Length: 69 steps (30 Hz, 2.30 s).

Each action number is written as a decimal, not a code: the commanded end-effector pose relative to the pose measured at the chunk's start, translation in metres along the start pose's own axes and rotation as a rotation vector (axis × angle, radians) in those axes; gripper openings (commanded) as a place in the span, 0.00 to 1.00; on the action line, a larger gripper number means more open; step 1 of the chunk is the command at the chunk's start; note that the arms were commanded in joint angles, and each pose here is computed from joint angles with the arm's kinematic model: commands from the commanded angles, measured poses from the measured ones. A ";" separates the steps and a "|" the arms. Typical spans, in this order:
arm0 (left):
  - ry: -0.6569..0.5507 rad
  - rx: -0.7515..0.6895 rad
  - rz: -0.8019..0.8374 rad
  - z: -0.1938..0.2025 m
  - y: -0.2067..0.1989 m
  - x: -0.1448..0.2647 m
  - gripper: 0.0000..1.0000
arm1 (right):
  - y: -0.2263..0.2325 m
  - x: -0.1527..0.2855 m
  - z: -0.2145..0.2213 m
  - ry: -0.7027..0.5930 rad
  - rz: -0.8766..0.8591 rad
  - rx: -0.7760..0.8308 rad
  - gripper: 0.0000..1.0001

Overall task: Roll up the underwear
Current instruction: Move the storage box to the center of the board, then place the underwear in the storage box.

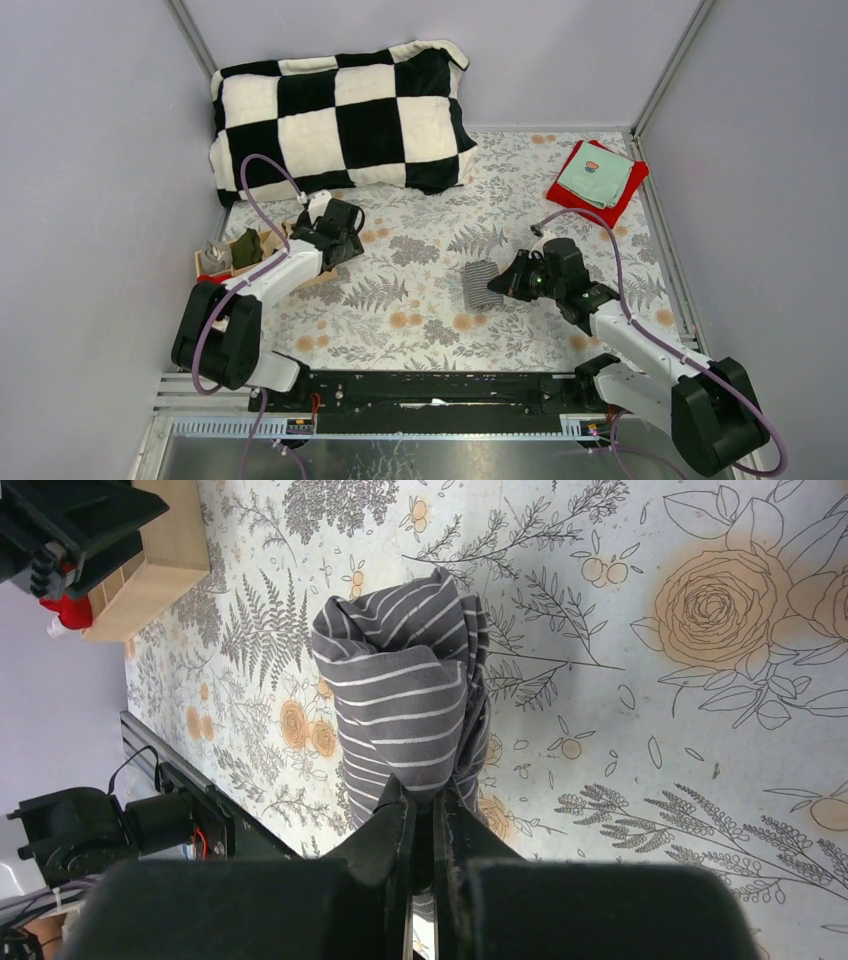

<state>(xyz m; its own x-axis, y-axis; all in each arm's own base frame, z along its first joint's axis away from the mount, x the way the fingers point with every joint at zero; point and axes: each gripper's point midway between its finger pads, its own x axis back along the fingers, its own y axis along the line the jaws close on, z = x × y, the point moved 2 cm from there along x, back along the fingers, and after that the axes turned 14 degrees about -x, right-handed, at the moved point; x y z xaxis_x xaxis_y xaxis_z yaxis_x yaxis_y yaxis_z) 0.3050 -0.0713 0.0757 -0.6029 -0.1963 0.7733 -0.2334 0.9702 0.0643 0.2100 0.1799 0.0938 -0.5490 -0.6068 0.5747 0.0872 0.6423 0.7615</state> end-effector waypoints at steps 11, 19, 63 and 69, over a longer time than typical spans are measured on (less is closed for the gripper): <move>0.018 -0.086 0.046 0.004 -0.013 -0.017 0.63 | 0.032 0.025 -0.014 -0.036 -0.065 0.118 0.00; 0.013 -0.188 0.235 0.035 -0.071 0.002 0.60 | 0.038 0.038 -0.030 -0.117 -0.041 0.192 0.00; -0.465 0.081 0.052 -0.074 0.056 0.178 0.75 | 0.168 -0.030 0.026 0.463 0.259 0.993 0.00; -0.512 0.070 -0.016 -0.074 0.076 0.186 0.77 | 0.175 -0.065 0.034 0.519 0.384 1.062 0.00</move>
<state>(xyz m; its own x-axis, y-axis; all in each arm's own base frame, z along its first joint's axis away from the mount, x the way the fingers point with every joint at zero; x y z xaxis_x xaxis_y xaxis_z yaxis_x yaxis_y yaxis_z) 0.2404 -0.0464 0.2601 -0.8991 -0.1779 0.3999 -0.2211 0.9731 -0.0641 0.2347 0.3526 0.1850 -0.2269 -0.3911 0.8920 -0.6525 0.7409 0.1588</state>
